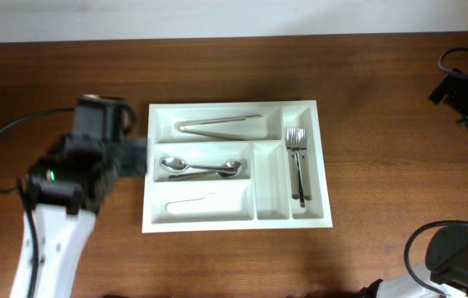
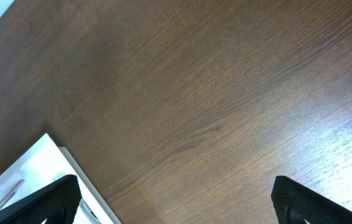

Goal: Pack container
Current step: 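Move the left gripper back to the two silver teaspoons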

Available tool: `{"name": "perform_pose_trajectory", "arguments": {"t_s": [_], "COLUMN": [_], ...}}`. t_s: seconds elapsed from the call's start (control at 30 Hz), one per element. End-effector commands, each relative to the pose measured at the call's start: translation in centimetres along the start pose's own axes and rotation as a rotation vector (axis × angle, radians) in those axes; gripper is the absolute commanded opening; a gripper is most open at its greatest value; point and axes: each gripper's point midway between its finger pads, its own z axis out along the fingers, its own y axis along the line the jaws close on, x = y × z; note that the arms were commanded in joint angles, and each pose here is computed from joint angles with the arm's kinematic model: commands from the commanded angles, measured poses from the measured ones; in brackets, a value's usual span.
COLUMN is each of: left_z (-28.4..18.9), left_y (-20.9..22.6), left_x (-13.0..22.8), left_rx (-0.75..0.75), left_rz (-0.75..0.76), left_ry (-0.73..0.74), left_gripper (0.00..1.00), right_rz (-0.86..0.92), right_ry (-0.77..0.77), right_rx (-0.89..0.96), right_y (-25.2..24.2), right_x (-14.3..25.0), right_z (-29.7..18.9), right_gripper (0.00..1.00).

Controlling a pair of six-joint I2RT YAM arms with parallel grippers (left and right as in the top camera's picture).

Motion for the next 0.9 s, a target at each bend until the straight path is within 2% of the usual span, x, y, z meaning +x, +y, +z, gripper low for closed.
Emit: {"name": "perform_pose_trajectory", "arguments": {"t_s": [0.0,0.13,0.27,0.4,0.6,0.77,0.87], "left_z": [3.9,10.0,16.0,19.6,22.4,23.2,23.6], "left_y": [2.1,2.3,2.3,2.1,1.9,2.3,1.3], "left_x": [0.3,1.5,3.2,4.4,4.0,2.5,1.7], "left_rx": [-0.079,-0.067,-0.059,-0.046,-0.047,-0.045,0.016], "left_rz": [-0.311,-0.371,-0.414,-0.449,-0.457,-0.468,-0.482], "left_ry": [0.101,0.257,0.383,0.442,0.416,0.346,0.325], "left_gripper": [0.99,1.0,0.84,0.83,0.75,0.75,0.66], "right_rz": [0.008,0.008,0.008,0.008,0.008,0.008,0.008], "right_ry": [-0.022,-0.022,-0.022,-0.022,-0.022,-0.022,-0.022], "right_rx": [-0.01,-0.01,-0.01,-0.01,-0.01,-0.01,-0.01], "right_y": [0.2,0.2,0.2,0.2,0.2,0.2,0.2], "right_x": [-0.3,-0.3,-0.3,-0.3,-0.3,-0.3,-0.3], "right_z": [-0.8,-0.8,-0.8,-0.8,-0.8,-0.8,-0.8], "right_gripper": [0.99,0.99,0.99,0.99,0.99,0.99,0.99]}}
